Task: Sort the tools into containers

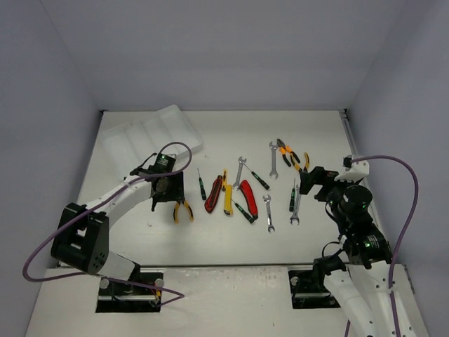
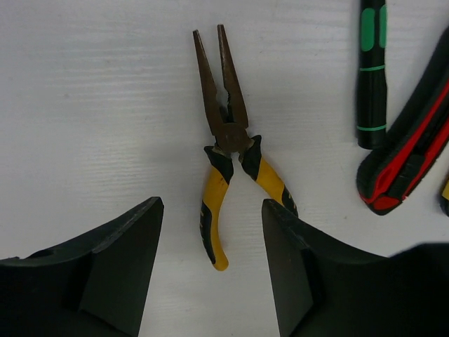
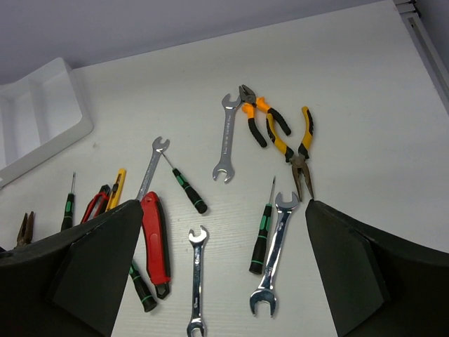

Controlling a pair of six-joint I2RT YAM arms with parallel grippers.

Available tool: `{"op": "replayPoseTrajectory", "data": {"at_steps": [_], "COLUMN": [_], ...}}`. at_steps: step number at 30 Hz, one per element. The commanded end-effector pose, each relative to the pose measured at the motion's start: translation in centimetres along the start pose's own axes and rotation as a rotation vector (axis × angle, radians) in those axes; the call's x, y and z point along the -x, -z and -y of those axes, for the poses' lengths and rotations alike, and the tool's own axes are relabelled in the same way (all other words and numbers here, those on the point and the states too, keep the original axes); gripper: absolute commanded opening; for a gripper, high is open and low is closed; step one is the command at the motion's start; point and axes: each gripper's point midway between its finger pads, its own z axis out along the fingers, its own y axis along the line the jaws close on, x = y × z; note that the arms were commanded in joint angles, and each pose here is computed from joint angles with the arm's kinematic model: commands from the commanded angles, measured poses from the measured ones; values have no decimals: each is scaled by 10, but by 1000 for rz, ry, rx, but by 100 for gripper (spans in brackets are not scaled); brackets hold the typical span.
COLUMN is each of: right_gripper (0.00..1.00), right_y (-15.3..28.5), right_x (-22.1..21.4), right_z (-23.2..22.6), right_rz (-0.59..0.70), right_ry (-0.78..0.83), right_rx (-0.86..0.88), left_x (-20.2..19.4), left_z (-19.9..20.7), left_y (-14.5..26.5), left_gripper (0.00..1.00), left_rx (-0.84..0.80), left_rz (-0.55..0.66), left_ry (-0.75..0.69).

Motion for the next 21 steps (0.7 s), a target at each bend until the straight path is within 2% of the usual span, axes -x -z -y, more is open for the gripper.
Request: {"op": "replayPoseTrajectory", "data": {"at_steps": [1,5,8,14,18,21], "right_gripper": [100,100,100,100,100,100], "right_y": [-6,-4,-2,-1,1,1], "right_x": [12,14,14,15,16,16], "right_z": [-12,-11,-11,-11,-11,-12], "right_rz": [35,44,50,56,61,61], "right_ry": [-15,-18,-18,-20,-20,-19], "right_rx": [43,40,40,39,41,46], "left_x": [4,-8,-12,-11,0,17], "left_z": [7,-2,-7,-10,-13,-15], "left_y": [-14,-26,-31,-33,-22,0], "left_gripper": [54,50,43,12,2,0], "left_rx": [12,69,93,113,122,126], "left_rz": [39,13,14,29,84,180], "left_ry": [17,15,24,28,15,21]}}
